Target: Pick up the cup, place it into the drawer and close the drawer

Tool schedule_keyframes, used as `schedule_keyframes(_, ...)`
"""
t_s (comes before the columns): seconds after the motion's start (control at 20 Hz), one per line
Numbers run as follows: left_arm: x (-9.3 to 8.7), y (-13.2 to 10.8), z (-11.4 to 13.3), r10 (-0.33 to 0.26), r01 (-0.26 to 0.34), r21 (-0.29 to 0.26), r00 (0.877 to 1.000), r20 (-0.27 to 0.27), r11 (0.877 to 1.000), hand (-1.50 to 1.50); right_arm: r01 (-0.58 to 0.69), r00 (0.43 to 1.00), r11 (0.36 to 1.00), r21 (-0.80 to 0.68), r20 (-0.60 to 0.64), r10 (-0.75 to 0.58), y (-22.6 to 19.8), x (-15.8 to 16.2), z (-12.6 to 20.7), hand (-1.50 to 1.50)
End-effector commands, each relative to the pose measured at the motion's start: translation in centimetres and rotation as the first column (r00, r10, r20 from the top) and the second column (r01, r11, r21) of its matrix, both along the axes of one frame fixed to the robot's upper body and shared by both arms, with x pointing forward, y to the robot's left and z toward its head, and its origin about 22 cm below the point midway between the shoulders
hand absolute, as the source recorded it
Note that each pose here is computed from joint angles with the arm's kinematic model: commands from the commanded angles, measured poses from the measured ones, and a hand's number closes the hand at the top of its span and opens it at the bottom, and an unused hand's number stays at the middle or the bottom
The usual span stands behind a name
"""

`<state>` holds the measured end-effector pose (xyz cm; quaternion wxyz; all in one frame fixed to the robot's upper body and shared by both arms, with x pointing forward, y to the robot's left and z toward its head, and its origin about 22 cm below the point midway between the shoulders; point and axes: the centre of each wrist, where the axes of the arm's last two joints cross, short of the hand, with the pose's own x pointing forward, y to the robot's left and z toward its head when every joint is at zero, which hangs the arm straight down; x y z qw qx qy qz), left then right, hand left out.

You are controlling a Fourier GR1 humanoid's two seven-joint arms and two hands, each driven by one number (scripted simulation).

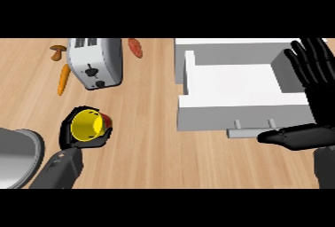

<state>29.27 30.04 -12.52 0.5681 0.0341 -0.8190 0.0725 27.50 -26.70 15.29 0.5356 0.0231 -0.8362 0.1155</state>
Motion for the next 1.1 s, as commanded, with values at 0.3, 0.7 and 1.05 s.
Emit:
schedule_keyframes(0.3, 6.7, -4.4, 6.4, -0.218, 0.226, -0.013, 0.952, 0.217, 0.974, 1.50, 0.015, 1.000, 1.000, -0.008, -0.014, -0.015, -0.3, -0.9, 0.0, -1.50)
schedule_keyframes(0.7, 11.9, -14.0, 16.2, -0.342, 0.342, 0.044, 0.905, 0.252, 0.939, 1.50, 0.039, 0.999, 0.999, -0.027, -0.025, -0.040, -1.2, -0.1, 0.3, -1.50)
schedule_keyframes(1.05, 13.8, -18.1, 25.9, -0.356, 0.343, 0.096, 0.904, 0.237, 0.934, 1.50, 0.045, 0.999, 0.999, -0.026, -0.008, -0.046, -2.0, 0.3, -1.7, -1.50)
